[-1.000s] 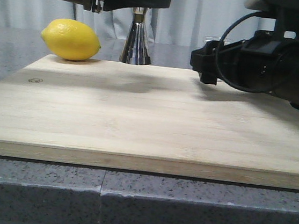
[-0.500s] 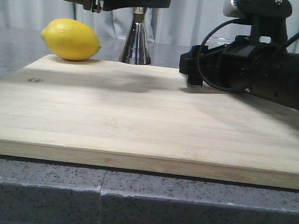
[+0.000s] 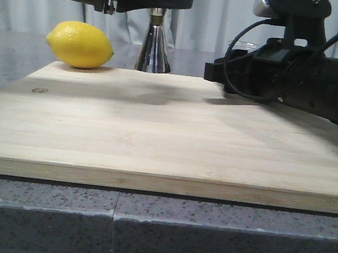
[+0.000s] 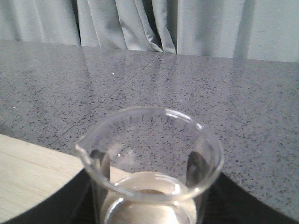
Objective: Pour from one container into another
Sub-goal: 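Reach the right gripper down and grasp the glass beaker, then lift the beaker with the right gripper over the held jigger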
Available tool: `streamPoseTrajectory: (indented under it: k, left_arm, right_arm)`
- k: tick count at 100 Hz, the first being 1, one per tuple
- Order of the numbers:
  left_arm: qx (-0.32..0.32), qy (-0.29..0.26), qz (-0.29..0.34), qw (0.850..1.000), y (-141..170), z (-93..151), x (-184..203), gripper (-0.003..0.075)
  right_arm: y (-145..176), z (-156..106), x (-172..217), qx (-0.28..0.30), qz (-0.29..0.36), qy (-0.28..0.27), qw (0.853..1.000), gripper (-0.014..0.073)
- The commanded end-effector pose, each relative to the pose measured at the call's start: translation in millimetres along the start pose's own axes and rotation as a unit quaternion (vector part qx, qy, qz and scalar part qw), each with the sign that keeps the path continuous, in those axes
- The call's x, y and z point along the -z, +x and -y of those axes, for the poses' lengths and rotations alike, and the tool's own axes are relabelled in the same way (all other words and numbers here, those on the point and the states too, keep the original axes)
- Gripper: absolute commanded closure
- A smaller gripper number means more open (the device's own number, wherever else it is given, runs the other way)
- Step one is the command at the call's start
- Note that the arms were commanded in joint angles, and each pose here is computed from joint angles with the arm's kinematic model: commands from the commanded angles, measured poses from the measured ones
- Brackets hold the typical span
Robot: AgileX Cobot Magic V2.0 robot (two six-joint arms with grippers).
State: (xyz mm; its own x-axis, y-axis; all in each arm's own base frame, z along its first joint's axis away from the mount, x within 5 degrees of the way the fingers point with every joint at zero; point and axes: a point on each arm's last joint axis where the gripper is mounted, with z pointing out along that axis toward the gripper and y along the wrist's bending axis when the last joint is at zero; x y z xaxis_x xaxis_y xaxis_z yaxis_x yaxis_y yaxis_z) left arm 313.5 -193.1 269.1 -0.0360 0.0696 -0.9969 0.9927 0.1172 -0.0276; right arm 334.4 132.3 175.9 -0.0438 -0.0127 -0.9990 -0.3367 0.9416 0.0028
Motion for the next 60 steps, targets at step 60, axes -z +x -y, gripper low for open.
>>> streamPoseTrajectory:
  k: [60]
  left_arm:
    - [-0.023, 0.022, 0.081, 0.996, -38.5, 11.4, 3.4, 0.0439]
  right_arm:
    - [-115.1, -4.1, 46.8, 0.078, 0.042, -0.033, 0.996, 0.0316]
